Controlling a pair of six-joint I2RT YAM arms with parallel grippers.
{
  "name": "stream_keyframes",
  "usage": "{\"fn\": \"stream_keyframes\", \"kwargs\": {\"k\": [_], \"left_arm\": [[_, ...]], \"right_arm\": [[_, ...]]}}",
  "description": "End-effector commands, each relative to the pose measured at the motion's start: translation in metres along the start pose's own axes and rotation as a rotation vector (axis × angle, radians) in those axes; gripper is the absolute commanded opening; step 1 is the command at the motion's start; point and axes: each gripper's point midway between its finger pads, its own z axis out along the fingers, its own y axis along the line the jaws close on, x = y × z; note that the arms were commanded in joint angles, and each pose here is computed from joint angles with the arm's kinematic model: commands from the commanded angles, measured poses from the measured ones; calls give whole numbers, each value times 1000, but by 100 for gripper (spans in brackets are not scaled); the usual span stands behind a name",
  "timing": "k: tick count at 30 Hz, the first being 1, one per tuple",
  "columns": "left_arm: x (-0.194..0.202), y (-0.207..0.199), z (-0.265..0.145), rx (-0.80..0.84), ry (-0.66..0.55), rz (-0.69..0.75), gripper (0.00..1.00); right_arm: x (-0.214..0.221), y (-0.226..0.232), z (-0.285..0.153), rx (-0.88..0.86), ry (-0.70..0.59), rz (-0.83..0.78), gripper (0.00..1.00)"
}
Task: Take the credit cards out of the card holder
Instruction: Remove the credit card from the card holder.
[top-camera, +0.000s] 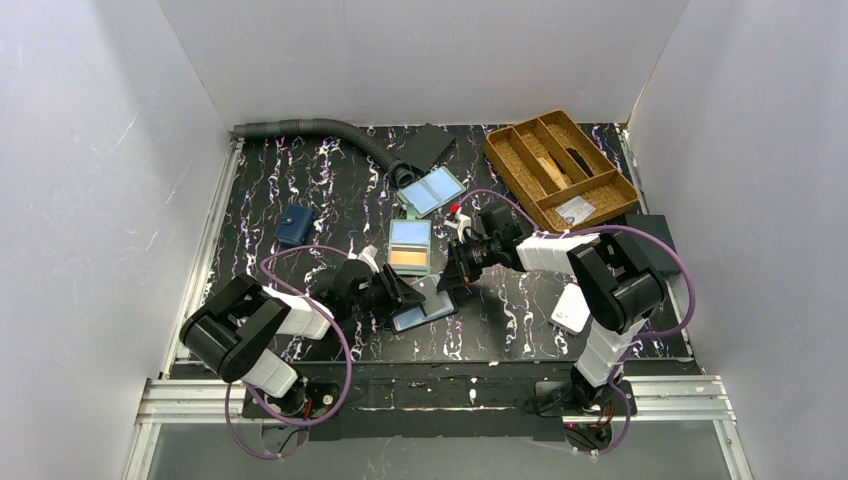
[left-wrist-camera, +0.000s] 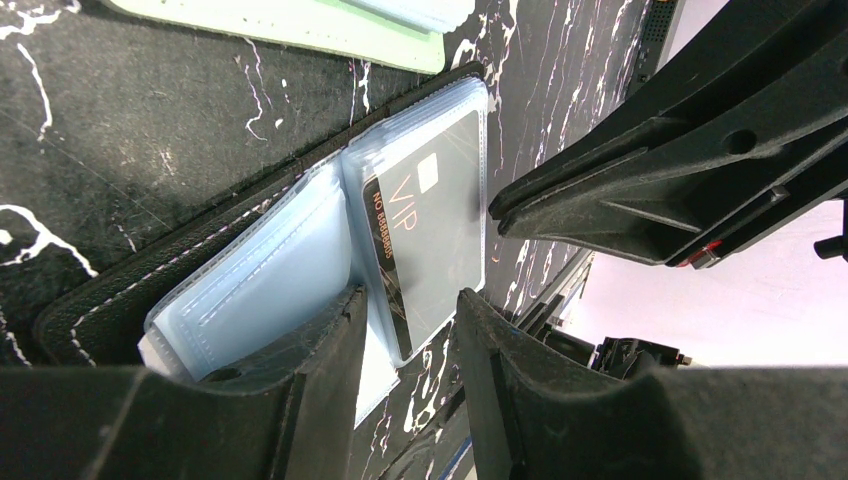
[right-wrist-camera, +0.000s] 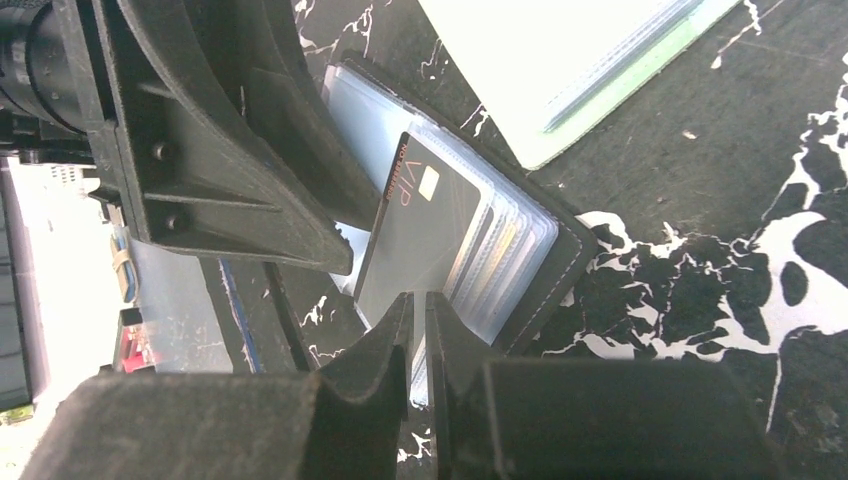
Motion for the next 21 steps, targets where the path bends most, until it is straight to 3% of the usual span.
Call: {"fn": "stream_keyframes", "kwargs": {"k": [1,21], "left_arm": [[2,6,-3,-14,3,15,37],[2,5,-2,-12,6,13,37]], "right_arm": [[-3,10,0,-57,-3,-9,17],[9,-13,8,31,41,41,17]]}}
